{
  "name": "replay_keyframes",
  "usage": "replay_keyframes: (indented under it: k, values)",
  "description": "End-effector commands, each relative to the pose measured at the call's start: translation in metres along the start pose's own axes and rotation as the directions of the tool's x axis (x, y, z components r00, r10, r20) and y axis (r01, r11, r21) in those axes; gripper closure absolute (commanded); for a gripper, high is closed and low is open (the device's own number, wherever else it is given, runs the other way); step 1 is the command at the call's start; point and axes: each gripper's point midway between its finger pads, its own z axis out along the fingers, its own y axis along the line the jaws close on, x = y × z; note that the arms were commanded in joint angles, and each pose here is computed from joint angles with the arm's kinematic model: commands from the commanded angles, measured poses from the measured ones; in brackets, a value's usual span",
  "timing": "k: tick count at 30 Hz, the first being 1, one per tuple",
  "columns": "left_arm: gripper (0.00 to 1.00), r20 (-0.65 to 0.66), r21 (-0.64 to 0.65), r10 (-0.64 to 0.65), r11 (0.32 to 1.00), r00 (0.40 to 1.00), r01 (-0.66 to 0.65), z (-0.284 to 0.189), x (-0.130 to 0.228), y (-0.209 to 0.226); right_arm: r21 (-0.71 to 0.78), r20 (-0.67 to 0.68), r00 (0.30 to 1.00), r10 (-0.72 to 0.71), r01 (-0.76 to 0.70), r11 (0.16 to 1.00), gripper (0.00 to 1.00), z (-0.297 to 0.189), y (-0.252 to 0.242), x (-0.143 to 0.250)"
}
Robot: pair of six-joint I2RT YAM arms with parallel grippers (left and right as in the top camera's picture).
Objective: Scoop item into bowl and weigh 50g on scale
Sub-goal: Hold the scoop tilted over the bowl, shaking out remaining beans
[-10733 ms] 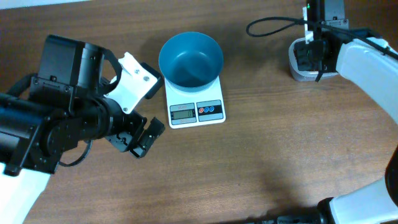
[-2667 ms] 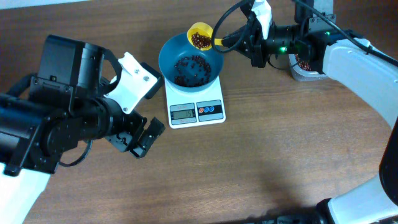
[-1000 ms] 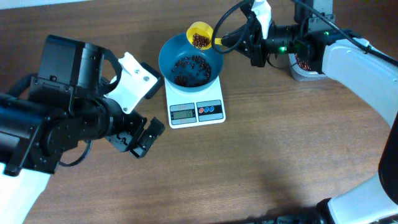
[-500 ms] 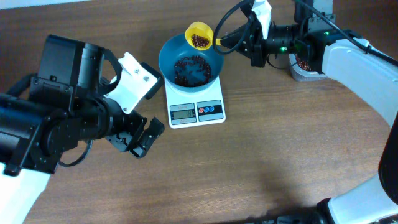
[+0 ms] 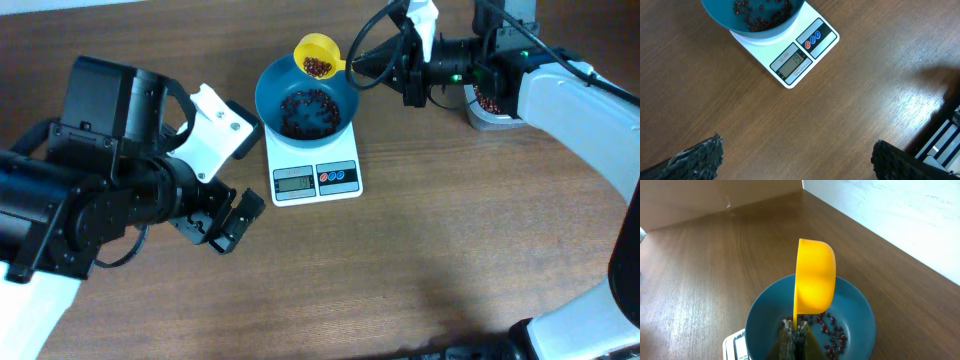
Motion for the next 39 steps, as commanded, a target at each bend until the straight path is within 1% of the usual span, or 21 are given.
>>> replay_keyframes:
  k: [1, 7, 12, 15, 18, 20, 21, 22, 25, 29, 32, 39]
  values:
    - [0.01, 0.037, 0.003, 0.027, 1.0, 0.999, -0.027, -0.009, -0.007, -0.003, -0.007, -0.009, 1.0, 0.007, -0.007, 1.0, 0.96, 0.003, 0.0, 0.006]
    - [0.01, 0.037, 0.003, 0.027, 1.0, 0.999, -0.027, -0.009, -0.007, -0.003, 0.0, -0.012, 1.0, 0.007, -0.007, 1.0, 0.96, 0.004, -0.001, 0.007]
    - [0.01, 0.037, 0.003, 0.027, 1.0, 0.999, -0.027, -0.009, -0.007, -0.003, 0.06, -0.043, 0.999, 0.007, -0.004, 0.998, 0.96, 0.003, -0.011, 0.012]
    - [0.01, 0.037, 0.003, 0.027, 1.0, 0.999, -0.027, -0.009, -0.007, -0.003, 0.031, -0.028, 1.0, 0.005, -0.004, 1.0, 0.96, 0.004, -0.006, 0.01]
    - [0.01, 0.037, 0.003, 0.027, 1.0, 0.999, -0.027, -0.009, -0.007, -0.003, 0.126, -0.087, 0.996, 0.024, -0.013, 0.992, 0.96, 0.004, -0.025, 0.025]
    - [0.01, 0.037, 0.003, 0.027, 1.0, 0.999, -0.027, -0.009, -0.007, -0.003, 0.085, -0.063, 0.998, 0.022, -0.017, 0.996, 0.96, 0.005, -0.018, 0.021]
    - [0.01, 0.037, 0.003, 0.027, 1.0, 0.999, -0.027, -0.009, -0.007, -0.003, 0.008, -0.018, 1.0, 0.01, -0.01, 1.0, 0.96, 0.006, -0.005, 0.011]
    - [0.01, 0.037, 0.003, 0.027, 1.0, 0.999, -0.027, -0.009, -0.007, -0.003, 0.002, -0.017, 1.0, 0.011, -0.011, 1.0, 0.96, 0.006, -0.004, 0.012]
    - [0.01, 0.037, 0.003, 0.027, 1.0, 0.999, -0.027, -0.009, -0.007, -0.003, 0.07, -0.057, 0.998, 0.021, -0.017, 0.997, 0.96, 0.006, -0.016, 0.02]
    - [0.01, 0.037, 0.003, 0.027, 1.0, 0.999, -0.027, -0.009, -0.007, -0.003, 0.01, -0.021, 1.0, 0.011, -0.011, 1.0, 0.96, 0.007, -0.006, 0.013]
    - [0.01, 0.037, 0.003, 0.027, 1.0, 0.999, -0.027, -0.009, -0.007, -0.003, 0.075, -0.062, 0.998, 0.024, -0.019, 0.997, 0.96, 0.007, -0.018, 0.022]
    - [0.01, 0.037, 0.003, 0.027, 1.0, 0.999, -0.027, -0.009, -0.007, -0.003, -0.043, 0.009, 1.0, 0.014, -0.013, 0.999, 0.96, 0.007, 0.002, 0.008]
